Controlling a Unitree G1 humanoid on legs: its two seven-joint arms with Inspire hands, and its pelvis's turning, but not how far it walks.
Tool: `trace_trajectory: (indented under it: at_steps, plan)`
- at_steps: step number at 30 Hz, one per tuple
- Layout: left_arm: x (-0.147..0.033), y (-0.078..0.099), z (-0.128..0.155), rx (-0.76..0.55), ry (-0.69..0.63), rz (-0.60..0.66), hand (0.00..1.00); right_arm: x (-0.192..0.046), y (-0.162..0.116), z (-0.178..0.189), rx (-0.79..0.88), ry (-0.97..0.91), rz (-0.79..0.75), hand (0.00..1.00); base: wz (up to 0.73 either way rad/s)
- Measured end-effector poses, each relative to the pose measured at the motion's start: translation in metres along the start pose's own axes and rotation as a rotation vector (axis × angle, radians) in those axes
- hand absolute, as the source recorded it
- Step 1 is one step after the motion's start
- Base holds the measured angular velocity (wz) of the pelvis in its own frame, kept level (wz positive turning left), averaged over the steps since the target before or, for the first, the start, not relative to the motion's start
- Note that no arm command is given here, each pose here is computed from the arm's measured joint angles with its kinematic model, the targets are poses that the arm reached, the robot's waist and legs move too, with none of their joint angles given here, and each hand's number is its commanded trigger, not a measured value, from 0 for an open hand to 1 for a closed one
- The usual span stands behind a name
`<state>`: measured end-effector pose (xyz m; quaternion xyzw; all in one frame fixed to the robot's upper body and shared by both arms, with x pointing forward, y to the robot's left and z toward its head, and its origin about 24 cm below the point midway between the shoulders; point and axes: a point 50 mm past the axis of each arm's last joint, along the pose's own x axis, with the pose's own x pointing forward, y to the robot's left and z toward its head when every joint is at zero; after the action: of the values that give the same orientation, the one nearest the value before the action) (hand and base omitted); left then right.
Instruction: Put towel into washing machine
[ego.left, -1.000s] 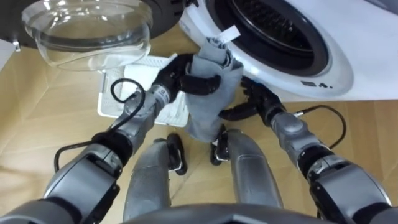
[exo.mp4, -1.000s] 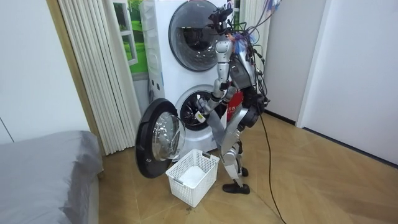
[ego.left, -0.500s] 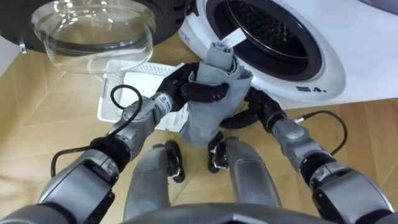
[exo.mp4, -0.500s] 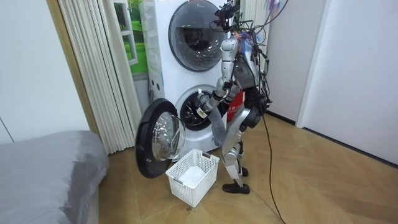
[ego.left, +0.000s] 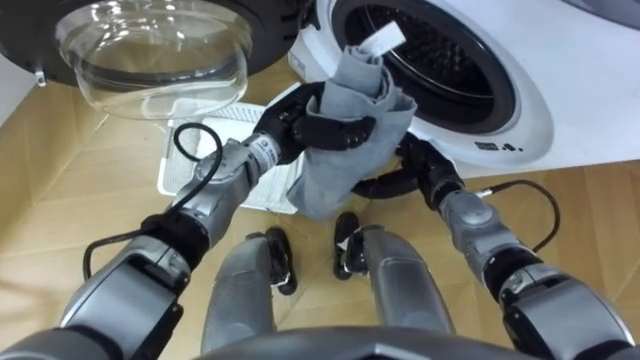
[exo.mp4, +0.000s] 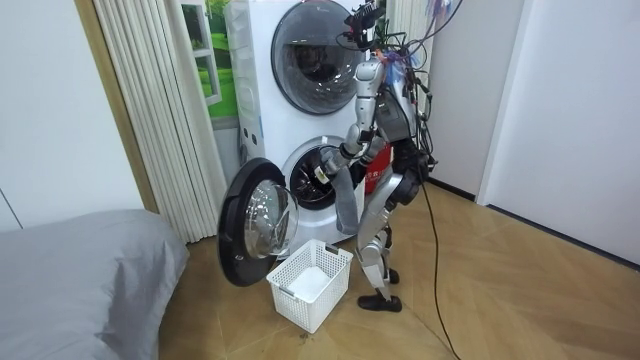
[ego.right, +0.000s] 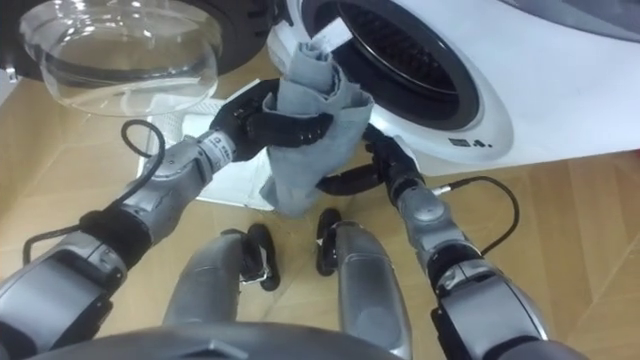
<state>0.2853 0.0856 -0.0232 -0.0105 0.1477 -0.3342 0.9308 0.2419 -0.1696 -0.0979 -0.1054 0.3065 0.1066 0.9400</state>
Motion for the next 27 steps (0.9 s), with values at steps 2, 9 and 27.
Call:
trace_trajectory:
  at_steps: [2,9,27]
  plan:
    - [0.002,-0.003,0.005,0.083,-0.001,-0.019,1.00,-0.001,0.000,-0.002,0.005,0.010,0.000,0.00,-0.11]
    - [0.004,-0.010,0.013,0.189,-0.016,-0.057,1.00,-0.005,-0.002,-0.013,-0.060,0.061,0.040,0.00,-0.01]
    - [0.009,-0.027,0.013,0.292,-0.011,-0.128,1.00,-0.004,0.004,-0.014,-0.094,0.070,0.086,0.00,0.00]
